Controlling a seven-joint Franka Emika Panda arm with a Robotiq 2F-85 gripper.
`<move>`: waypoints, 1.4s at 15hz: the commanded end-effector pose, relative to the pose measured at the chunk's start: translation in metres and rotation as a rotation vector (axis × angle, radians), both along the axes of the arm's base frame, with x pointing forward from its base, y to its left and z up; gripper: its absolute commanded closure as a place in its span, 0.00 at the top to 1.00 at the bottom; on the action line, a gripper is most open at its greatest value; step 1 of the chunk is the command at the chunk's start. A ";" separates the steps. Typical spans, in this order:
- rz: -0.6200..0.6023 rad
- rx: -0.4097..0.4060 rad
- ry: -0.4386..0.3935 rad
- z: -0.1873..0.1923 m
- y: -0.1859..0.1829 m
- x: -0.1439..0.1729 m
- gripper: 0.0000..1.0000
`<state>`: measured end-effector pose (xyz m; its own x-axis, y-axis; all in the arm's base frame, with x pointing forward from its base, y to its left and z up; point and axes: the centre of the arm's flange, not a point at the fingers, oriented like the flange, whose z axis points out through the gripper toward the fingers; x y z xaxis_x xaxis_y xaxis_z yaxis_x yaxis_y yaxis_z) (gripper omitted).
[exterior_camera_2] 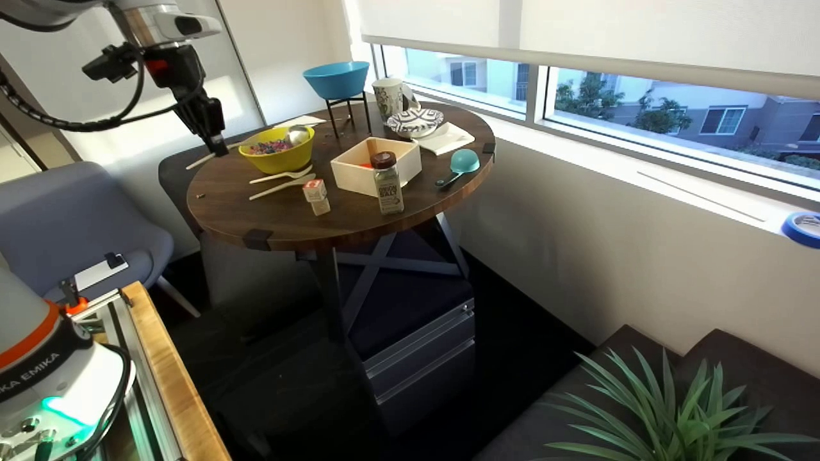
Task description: Pick up the far right white spoon, scoop a spoonful of the substance from the yellow bowl and pour it into the blue bowl, put the white spoon back onto the table
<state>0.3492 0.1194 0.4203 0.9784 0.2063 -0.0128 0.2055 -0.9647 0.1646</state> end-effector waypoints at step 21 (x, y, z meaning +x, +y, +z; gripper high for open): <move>-0.294 -0.172 0.226 -0.022 0.094 0.042 0.03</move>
<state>0.3903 0.2137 0.4003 0.9780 -0.0808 -0.1922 -0.0237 -0.9589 0.2827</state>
